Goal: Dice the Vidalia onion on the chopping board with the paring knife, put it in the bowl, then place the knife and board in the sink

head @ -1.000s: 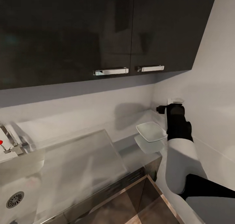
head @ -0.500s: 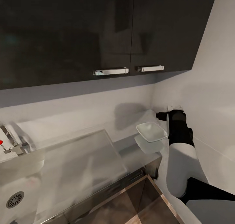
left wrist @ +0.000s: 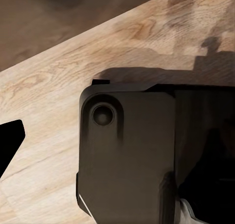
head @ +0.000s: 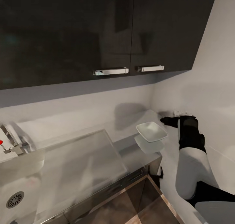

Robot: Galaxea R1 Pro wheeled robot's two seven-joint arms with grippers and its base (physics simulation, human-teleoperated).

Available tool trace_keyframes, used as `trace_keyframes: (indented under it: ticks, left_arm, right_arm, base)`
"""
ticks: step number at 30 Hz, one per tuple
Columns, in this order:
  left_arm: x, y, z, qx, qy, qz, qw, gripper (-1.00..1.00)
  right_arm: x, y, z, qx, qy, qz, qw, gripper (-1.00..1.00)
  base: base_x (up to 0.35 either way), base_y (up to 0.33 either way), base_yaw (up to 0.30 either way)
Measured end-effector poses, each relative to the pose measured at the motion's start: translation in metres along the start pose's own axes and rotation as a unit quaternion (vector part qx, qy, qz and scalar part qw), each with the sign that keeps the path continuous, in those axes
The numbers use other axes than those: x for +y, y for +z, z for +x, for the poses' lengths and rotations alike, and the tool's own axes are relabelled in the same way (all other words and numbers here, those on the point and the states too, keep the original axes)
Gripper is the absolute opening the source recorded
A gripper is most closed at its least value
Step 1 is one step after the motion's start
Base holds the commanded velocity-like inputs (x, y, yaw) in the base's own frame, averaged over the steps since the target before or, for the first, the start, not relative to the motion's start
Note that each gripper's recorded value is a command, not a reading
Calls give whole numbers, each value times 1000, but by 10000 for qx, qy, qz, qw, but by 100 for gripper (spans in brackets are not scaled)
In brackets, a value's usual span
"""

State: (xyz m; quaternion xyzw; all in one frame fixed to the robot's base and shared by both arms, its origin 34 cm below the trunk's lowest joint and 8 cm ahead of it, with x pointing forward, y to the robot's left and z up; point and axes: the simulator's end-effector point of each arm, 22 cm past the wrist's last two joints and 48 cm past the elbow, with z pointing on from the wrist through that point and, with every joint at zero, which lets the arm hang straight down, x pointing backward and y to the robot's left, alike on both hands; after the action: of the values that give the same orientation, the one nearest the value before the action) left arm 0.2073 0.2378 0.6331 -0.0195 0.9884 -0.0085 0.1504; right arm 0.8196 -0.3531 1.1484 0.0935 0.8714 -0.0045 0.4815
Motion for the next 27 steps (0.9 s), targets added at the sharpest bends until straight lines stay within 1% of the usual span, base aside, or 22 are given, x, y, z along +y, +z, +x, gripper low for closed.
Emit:
trace_keyframes:
  ticks: [5, 7, 9, 10, 12, 14, 20, 27]
  left_arm:
    - [0, 0, 0, 1, 1, 0, 10000, 100]
    - [0, 0, 0, 0, 2, 0, 10000, 100]
    - [0, 0, 0, 3, 1, 1, 10000, 100]
    - [0, 0, 1, 5, 2, 1, 10000, 100]
    - [0, 0, 1, 5, 3, 3, 10000, 100]
    - [-1, 0, 0, 3, 5, 6, 10000, 100]
    - [-1, 0, 2, 26, 4, 9, 10000, 100]
    - [-1, 0, 6, 83, 6, 3, 10000, 100]
  right_arm:
    - [1, 3, 18, 131, -1, -214, 9997, 100]
    - [-9, 3, 23, 163, 80, -300, 9994, 100]
    - [-21, 2, 27, 178, 256, -413, 9987, 100]
    - [-27, 2, 29, 171, 391, -496, 9979, 100]
    - [-31, 1, 28, 114, 471, -558, 9973, 100]
    - [-34, 1, 24, 8, 463, -578, 9973, 100]
    - [-37, 3, 22, -110, 414, -573, 9974, 100]
    - [-34, 11, 32, -21, 398, -594, 9974, 100]
  base:
    - [0, 0, 0]
    - [0, 0, 0]
    - [0, 0, 0]
    - [0, 0, 0]
    - [0, 0, 0]
    - [0, 0, 0]
    - [0, 0, 0]
    - [0, 0, 0]
